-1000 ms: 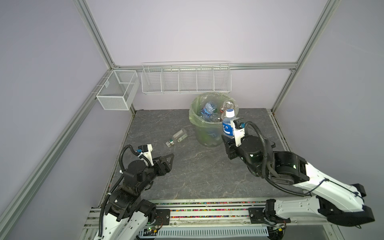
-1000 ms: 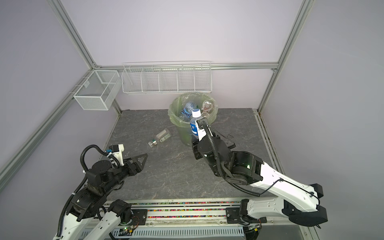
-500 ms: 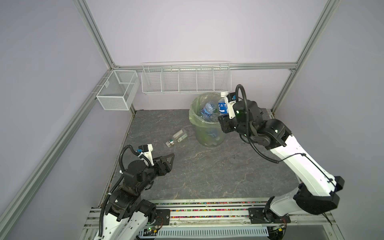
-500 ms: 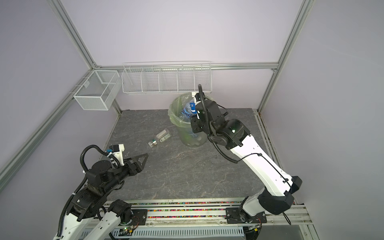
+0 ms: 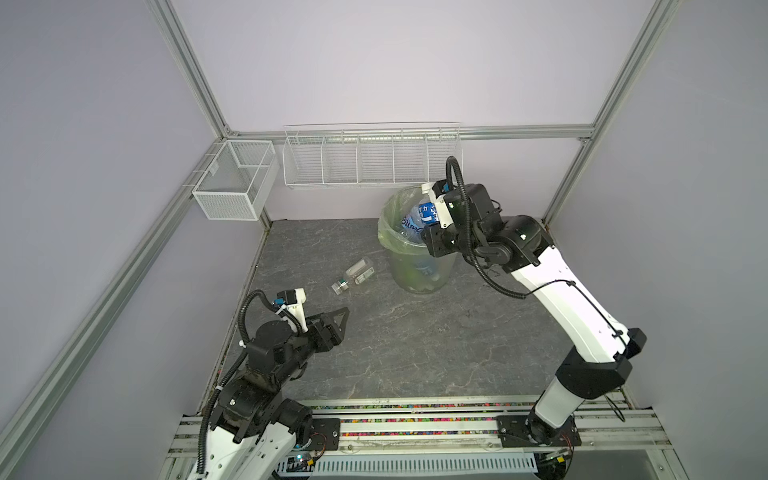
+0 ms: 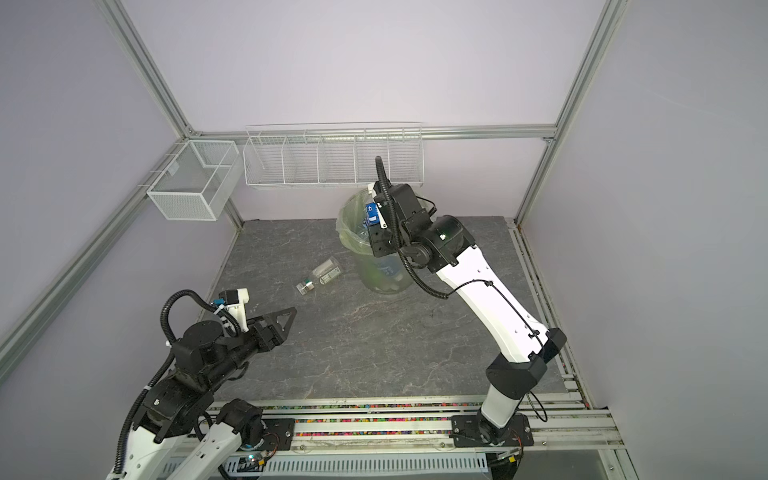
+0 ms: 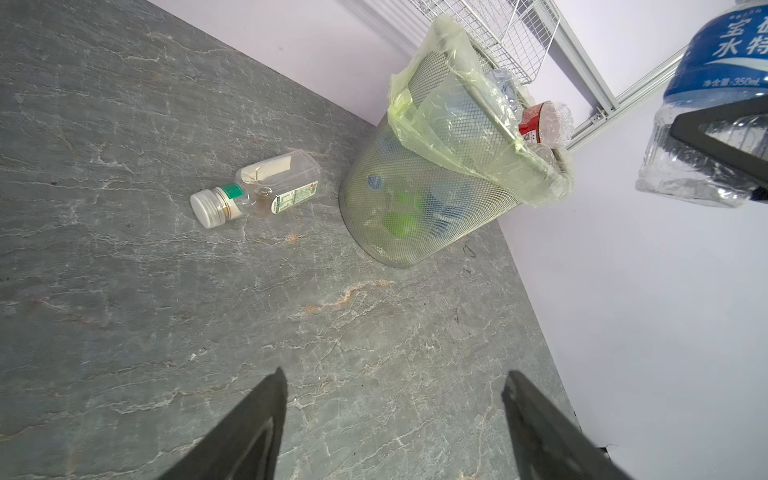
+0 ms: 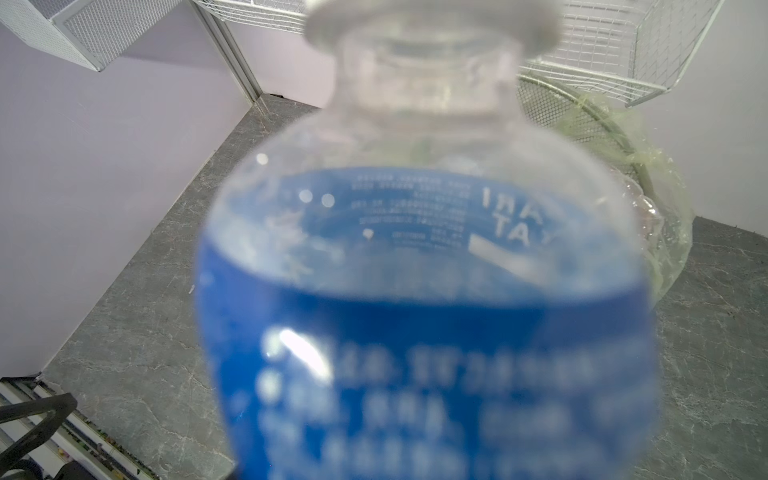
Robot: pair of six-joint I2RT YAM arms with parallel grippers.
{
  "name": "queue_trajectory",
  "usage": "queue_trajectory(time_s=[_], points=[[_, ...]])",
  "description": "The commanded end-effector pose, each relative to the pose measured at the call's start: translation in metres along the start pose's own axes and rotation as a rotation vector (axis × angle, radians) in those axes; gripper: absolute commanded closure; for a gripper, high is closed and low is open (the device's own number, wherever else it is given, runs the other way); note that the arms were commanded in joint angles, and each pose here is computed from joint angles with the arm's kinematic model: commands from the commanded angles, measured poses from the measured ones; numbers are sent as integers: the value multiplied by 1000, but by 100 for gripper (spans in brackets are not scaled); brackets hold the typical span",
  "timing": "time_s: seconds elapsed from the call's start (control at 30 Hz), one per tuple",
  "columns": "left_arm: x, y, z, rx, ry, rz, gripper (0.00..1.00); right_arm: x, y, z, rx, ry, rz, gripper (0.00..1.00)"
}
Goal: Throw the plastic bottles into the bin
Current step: 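Carry the blue-labelled bottle over the bin with the right gripper, then open the right gripper to drop the bottle into the bin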
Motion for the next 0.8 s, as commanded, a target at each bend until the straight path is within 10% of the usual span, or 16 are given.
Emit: queue_trajectory(time_s=[0.0,0.43,0.57,0.77], points=[[0,-2,0,3,12,0,19,6,0,-4,-9,-15,-6,84],[4,-5,-3,3,17,-8,19,35,44,-40,-73,69,4,79],[6,-9,-4,11,27,-5,19,36,55,-48,-85,96,22,7],[8,-11,-4,14,31,-12,19,48,21,-39,-90,50,-62,12]])
Point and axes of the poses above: each gripper's point midway between its finger pads, its own y axis out along the fingers, its own z axis along the line the jaws close on, x = y × z, the point moved 1 cm from there along -y, back along the fingers
